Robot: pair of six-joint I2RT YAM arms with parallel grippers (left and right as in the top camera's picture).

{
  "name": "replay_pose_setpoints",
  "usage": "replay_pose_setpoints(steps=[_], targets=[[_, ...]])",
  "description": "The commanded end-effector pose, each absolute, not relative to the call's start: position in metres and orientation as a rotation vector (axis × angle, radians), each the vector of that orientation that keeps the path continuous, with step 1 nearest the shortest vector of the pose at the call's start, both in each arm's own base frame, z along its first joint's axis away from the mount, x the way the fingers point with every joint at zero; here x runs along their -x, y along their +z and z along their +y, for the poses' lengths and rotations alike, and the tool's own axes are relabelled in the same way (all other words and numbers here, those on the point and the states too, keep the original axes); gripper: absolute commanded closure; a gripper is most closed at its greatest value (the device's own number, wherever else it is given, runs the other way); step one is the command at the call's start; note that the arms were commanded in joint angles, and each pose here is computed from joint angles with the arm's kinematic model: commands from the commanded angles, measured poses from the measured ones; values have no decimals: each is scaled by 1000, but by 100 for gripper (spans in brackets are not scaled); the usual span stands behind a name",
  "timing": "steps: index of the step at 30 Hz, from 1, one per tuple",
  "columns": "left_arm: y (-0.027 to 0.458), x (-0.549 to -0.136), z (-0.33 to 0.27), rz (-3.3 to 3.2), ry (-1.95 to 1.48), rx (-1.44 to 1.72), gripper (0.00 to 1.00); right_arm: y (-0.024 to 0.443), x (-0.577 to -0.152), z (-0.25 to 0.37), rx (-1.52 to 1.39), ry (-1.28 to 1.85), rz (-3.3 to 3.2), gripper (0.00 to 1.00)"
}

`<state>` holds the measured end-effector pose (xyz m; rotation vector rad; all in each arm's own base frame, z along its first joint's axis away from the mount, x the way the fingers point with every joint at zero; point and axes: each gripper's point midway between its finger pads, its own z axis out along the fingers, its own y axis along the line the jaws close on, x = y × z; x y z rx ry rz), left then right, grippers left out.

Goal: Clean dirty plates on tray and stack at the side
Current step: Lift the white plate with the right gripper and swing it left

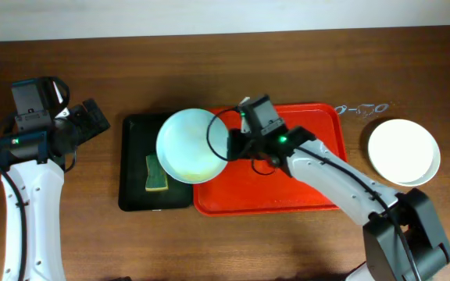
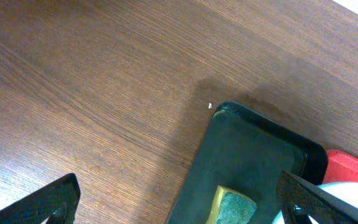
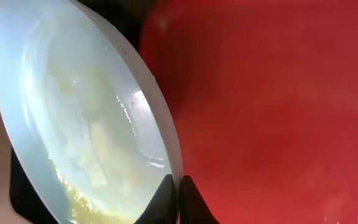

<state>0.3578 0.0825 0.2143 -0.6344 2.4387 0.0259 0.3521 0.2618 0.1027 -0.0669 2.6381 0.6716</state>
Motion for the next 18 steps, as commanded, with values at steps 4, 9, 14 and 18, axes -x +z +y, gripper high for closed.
replay_pose_setpoints(steps=[4, 9, 14, 18], targets=[[228, -360, 82, 2398, 1, 639, 1, 129, -357, 283, 103, 570, 2515, 96], [228, -360, 82, 2398, 1, 639, 1, 131, -348, 297, 152, 590, 2505, 96], [228, -360, 82, 2398, 1, 639, 1, 131, -343, 302, 178, 596, 2504, 96], [228, -360, 82, 2398, 1, 639, 1, 131, -338, 308, 206, 601, 2503, 96]])
